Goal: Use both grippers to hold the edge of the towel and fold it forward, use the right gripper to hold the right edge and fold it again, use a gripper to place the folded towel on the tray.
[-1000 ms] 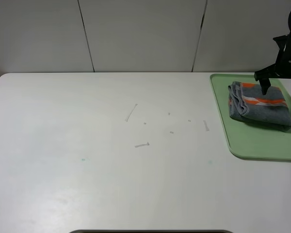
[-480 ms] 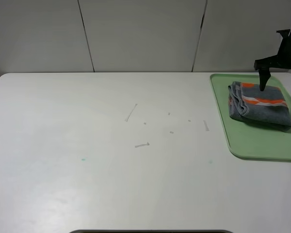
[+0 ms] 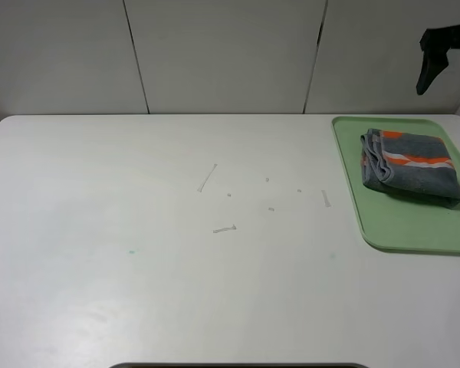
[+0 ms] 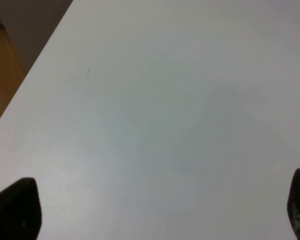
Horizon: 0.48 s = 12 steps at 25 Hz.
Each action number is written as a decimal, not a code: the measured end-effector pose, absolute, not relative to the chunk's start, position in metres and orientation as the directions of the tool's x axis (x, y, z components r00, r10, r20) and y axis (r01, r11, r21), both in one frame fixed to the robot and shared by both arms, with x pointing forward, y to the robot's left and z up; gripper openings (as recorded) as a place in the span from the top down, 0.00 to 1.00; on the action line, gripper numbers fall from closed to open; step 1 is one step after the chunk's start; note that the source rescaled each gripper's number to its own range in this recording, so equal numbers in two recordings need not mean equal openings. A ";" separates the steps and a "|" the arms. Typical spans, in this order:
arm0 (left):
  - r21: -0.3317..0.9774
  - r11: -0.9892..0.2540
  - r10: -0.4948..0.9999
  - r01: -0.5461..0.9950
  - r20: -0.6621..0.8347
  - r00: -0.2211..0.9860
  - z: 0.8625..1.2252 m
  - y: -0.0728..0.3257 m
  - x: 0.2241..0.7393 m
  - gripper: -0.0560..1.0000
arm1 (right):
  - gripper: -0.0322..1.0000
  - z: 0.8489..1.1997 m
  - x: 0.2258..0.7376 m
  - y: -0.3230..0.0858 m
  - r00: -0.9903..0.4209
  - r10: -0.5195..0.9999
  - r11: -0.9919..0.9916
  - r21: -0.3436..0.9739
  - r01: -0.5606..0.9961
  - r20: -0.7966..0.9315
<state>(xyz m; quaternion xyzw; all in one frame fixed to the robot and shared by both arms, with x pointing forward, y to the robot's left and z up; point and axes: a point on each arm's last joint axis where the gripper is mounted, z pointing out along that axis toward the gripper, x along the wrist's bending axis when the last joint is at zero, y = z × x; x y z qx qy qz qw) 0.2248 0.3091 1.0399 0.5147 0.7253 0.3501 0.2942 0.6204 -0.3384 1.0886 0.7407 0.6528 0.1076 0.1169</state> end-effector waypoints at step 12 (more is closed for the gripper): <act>0.811 0.225 0.953 0.541 -0.066 -0.297 1.040 0.309 0.225 0.00 | 0.00 1.129 0.505 -0.326 0.121 0.993 -0.114 0.385 0.916 0.007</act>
